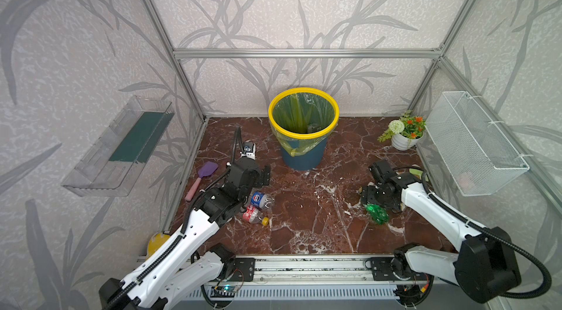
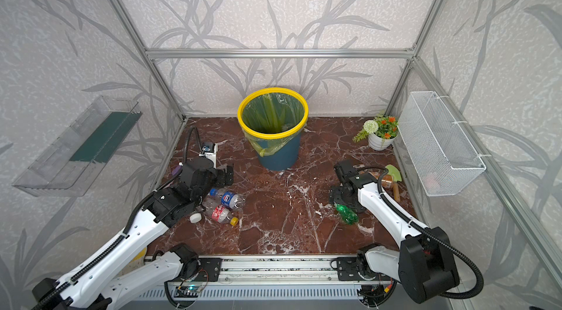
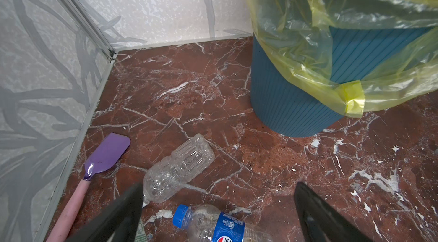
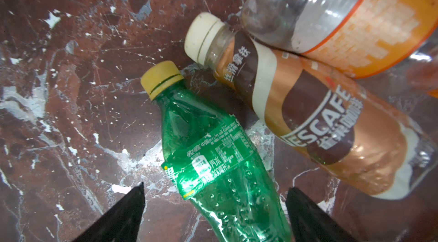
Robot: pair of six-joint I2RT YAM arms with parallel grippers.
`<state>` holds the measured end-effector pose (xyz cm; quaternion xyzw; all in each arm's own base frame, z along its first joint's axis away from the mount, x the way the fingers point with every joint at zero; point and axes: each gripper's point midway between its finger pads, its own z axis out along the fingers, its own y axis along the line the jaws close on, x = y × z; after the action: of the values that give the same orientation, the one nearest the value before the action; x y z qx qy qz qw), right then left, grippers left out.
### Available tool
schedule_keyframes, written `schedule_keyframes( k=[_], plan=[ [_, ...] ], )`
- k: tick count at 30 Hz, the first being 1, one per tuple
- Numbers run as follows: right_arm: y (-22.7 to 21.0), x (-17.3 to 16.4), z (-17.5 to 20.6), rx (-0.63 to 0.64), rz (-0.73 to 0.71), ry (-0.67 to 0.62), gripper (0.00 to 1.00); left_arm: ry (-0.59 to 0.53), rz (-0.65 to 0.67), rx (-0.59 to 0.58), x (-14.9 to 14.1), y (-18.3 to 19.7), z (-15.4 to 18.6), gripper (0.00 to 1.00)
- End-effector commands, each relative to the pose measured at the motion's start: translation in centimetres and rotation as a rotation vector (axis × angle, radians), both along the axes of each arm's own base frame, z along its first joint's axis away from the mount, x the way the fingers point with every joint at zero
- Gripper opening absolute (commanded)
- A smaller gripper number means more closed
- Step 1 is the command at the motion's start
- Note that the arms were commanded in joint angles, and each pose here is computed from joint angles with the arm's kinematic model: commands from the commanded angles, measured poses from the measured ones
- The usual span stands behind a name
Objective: Throw the plastic bottles in the bin
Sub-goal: Pick up the plastic bottle from the middle-right of the table.
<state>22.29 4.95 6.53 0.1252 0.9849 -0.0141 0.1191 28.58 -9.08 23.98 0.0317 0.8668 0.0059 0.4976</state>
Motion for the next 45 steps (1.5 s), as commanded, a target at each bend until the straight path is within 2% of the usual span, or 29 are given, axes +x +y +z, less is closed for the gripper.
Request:
schedule_keyframes(
  k=[1, 8, 15, 22, 28, 32, 35, 38, 40, 43, 45],
  plan=[
    [-0.4, -0.8, -1.1, -0.02, -0.02, 0.033, 0.94, 0.014, 0.009, -0.034, 0.0, -0.1, -0.9, 0.97],
    [0.0, -1.0, -2.6, -0.004, -0.02, 0.061, 0.92, 0.035, 0.003, -0.041, -0.1, -0.2, -1.9, 0.97],
    [1.6, -0.3, -3.5, -0.048, 0.055, 0.073, 0.88, 0.048, 0.002, -0.044, 0.0, -0.3, -2.5, 0.97],
    [2.7, 0.4, -4.0, -0.092, 0.094, 0.089, 0.78, 0.046, 0.008, -0.039, -0.2, 0.0, -2.4, 0.97],
    [3.1, 1.0, -2.7, -0.131, 0.136, 0.031, 0.67, 0.05, 0.006, -0.042, -0.1, -0.1, -2.6, 0.96],
    [3.3, 1.5, -0.6, -0.127, 0.153, -0.051, 0.65, 0.056, 0.005, -0.04, -0.1, -0.1, -2.9, 0.96],
    [3.9, 2.4, 3.3, -0.102, 0.186, -0.205, 0.65, 0.057, 0.003, -0.036, -0.1, -0.1, -2.8, 0.95],
    [5.1, 3.1, 9.0, -0.027, 0.253, -0.441, 0.65, 0.056, -0.001, -0.032, -0.1, -0.2, -2.7, 0.95],
    [5.7, 3.2, 13.5, 0.036, 0.284, -0.634, 0.64, 0.055, -0.008, -0.033, -0.1, -0.3, -2.4, 0.94],
    [7.0, 3.1, 21.3, 0.067, 0.357, -0.94, 0.65, 0.056, 0.0, -0.035, -0.2, -0.1, -2.1, 0.94],
    [8.2, 3.5, 26.5, 0.071, 0.407, -1.083, 0.65, 0.052, 0.002, -0.042, -0.3, 0.0, -2.0, 0.94]
  ],
)
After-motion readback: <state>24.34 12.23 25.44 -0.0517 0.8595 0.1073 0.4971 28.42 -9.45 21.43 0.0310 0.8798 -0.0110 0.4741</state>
